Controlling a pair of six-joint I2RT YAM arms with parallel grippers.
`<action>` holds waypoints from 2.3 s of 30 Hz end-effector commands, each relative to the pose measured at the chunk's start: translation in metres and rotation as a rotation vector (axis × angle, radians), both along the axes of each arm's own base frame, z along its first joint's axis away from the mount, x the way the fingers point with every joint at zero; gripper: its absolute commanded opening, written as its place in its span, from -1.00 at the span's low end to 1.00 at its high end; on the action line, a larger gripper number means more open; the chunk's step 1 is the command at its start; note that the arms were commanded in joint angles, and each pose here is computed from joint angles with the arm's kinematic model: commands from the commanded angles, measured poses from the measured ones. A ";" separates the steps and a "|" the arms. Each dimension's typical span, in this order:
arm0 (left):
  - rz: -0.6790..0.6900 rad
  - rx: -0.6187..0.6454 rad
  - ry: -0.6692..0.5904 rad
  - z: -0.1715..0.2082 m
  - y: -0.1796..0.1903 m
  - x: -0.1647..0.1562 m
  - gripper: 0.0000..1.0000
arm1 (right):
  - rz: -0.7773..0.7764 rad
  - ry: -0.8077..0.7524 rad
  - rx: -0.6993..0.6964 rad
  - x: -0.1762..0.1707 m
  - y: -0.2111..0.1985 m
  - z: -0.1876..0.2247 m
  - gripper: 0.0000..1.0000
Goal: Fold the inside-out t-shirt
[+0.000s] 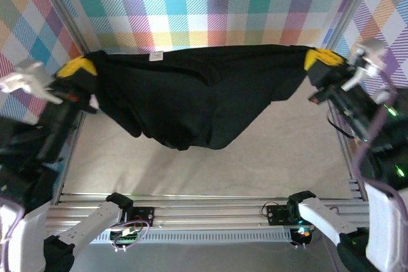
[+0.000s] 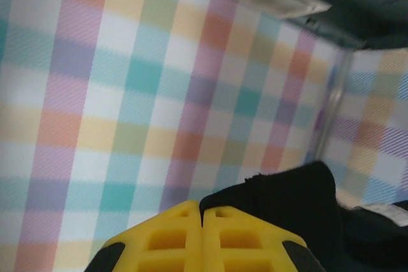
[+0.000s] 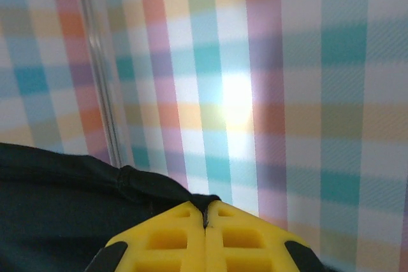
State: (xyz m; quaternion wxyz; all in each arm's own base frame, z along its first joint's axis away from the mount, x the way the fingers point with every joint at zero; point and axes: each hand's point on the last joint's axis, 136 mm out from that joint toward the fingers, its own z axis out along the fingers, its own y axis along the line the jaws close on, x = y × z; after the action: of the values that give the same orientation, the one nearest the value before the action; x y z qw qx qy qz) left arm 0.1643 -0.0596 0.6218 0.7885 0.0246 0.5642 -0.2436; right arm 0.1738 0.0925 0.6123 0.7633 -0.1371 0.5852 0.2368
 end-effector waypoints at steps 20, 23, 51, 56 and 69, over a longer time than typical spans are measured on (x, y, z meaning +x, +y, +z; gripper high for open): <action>0.266 0.355 0.472 -0.136 -0.050 0.329 -1.00 | -0.427 0.212 -0.315 0.255 -0.006 -0.097 -1.00; 0.278 0.390 0.570 -0.193 -0.055 0.398 -0.67 | -0.456 0.333 -0.348 0.343 -0.007 -0.161 -1.00; 0.158 0.309 1.034 -0.447 -0.072 0.282 0.54 | 0.257 1.216 -0.201 0.202 0.136 -0.461 0.22; 0.274 0.497 1.195 -0.506 -0.057 0.302 0.55 | 0.268 1.255 -0.184 0.191 0.136 -0.475 0.22; 0.391 0.550 1.282 -0.523 -0.020 0.336 -1.00 | -0.112 1.495 -0.296 0.202 0.085 -0.555 0.12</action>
State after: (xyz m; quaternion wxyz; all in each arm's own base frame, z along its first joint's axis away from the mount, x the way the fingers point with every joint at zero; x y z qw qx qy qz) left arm 0.4906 -0.1091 0.0717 0.2783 0.0029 0.9583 0.0646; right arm 0.3755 0.2028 0.0806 0.1783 -0.0565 0.9582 0.2167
